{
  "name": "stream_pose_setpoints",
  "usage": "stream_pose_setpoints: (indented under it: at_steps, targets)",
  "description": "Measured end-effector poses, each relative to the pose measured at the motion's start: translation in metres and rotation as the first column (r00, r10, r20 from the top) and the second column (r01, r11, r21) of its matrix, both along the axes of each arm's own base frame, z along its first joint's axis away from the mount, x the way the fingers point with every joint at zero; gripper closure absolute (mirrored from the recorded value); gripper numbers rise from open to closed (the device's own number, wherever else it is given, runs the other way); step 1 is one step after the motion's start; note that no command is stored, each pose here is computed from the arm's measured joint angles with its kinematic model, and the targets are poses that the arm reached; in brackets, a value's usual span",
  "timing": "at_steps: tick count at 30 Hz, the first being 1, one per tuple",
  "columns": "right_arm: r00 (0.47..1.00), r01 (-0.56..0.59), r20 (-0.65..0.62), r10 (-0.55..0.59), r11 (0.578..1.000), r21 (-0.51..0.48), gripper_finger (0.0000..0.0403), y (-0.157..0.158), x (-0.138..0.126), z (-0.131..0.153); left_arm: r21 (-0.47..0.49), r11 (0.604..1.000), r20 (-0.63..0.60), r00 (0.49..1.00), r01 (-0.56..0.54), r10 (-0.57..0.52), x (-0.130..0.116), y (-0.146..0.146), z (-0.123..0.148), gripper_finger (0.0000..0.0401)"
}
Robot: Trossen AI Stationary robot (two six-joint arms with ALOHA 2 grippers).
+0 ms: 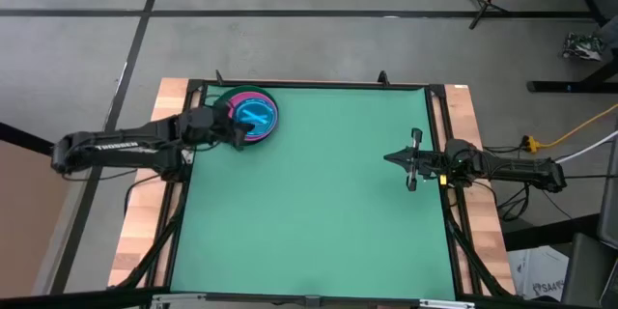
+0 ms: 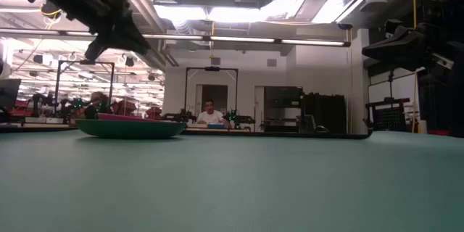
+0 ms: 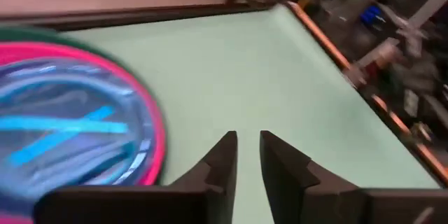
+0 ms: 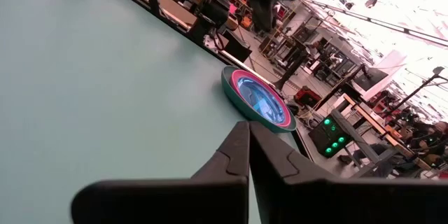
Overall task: Stack plastic plates
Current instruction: Return to Home Position
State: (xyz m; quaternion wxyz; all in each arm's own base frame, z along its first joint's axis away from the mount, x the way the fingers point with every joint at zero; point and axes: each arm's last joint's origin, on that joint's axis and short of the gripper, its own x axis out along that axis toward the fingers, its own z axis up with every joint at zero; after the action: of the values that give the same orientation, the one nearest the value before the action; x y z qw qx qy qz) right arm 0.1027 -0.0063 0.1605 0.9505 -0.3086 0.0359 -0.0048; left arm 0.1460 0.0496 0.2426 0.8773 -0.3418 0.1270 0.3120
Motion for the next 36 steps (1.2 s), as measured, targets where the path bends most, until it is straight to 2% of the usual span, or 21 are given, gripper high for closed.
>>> stream_pose_setpoints:
  at_steps: [6,13,24,33,36]
  targets:
    - [1.0,0.0,0.0,0.0,1.0,0.0,0.0401,0.0,0.0,0.0,0.164,0.971,0.016,0.983,0.176,-0.18,0.01,-0.025,0.009,0.0388]
    - [1.0,0.0,-0.001,0.0,1.0,-0.001,0.0401,0.0,0.0,0.0,0.371,0.871,0.033,0.932,0.323,-0.36,0.008,-0.046,0.024,0.0396]
    - [1.0,0.0,-0.001,0.0,1.0,-0.001,0.0401,0.0,0.0,0.0,0.559,0.765,0.085,0.896,0.319,-0.436,-0.027,-0.053,0.046,0.0395]
    - [1.0,0.0,-0.001,0.0,1.0,-0.001,0.0401,0.0,0.0,0.0,0.633,0.697,0.049,0.881,0.337,-0.471,-0.051,-0.053,0.047,0.0395]
    - [1.0,0.0,-0.001,0.0,1.0,-0.001,0.0401,0.0,0.0,0.0,0.639,0.691,0.047,0.88,0.338,-0.474,-0.057,-0.052,0.047,0.0395]
